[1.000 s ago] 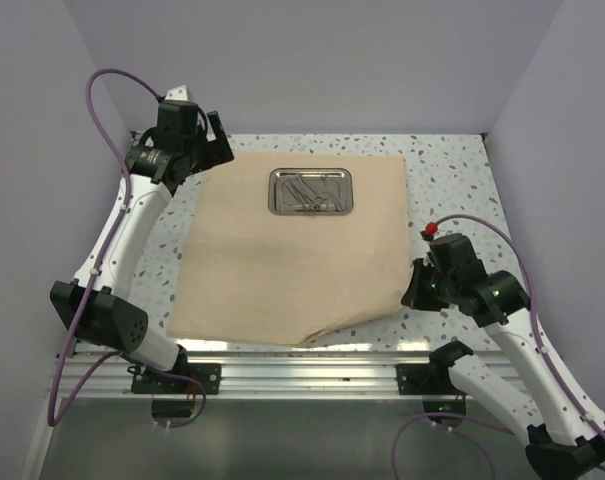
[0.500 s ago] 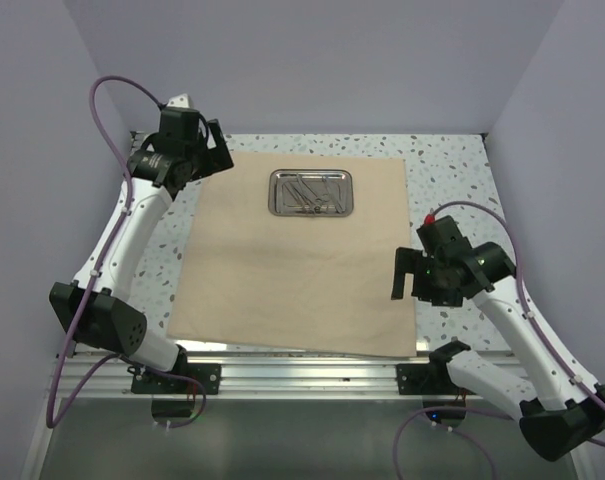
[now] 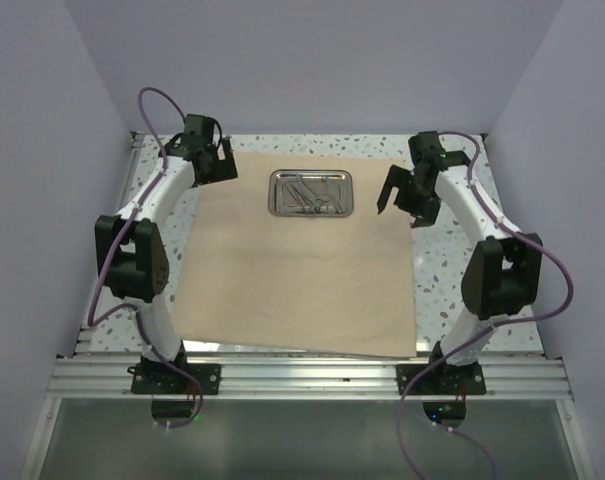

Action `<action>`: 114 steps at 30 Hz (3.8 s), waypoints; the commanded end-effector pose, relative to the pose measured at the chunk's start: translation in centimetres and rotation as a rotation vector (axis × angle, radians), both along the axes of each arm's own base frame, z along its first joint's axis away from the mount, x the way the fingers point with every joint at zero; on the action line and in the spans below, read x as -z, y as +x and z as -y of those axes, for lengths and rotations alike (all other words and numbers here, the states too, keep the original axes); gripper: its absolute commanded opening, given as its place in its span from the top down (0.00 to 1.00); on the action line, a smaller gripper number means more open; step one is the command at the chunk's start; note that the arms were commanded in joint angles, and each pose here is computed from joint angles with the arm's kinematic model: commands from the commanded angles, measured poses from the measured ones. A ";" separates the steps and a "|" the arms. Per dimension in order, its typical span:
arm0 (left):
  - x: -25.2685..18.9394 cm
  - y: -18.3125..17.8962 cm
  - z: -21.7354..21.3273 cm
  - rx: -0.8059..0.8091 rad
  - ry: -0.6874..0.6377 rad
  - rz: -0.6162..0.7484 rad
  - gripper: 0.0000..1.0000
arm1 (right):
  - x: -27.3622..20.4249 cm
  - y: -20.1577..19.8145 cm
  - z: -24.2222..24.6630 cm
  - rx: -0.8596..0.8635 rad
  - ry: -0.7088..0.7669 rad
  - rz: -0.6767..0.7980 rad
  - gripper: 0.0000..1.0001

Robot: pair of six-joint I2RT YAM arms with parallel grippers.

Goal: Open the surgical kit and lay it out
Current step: Smooth out the surgical kit at the center of the board.

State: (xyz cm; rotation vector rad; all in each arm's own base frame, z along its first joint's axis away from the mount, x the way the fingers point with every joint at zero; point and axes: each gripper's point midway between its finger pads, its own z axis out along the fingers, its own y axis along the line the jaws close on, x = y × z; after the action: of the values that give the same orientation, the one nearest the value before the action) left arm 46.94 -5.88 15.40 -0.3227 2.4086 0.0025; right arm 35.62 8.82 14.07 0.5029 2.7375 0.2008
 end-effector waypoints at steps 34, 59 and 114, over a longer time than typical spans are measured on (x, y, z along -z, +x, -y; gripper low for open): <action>12.4 14.8 -4.3 -0.044 -0.162 0.041 1.00 | 14.8 21.9 5.0 0.193 0.007 0.025 1.00; -2.1 5.9 -6.5 -0.112 -0.174 0.169 0.04 | 1.1 17.8 7.1 0.245 0.061 0.174 0.03; -0.2 -21.9 14.8 0.411 -0.251 -0.206 0.00 | 2.5 -6.7 -9.0 -0.403 0.140 -0.106 0.23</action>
State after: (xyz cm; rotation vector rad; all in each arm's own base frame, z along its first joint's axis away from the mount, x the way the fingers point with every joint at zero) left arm 20.07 -20.16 9.72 0.0067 2.8451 -0.5356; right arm 26.82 17.74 6.67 0.0506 3.0570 0.4663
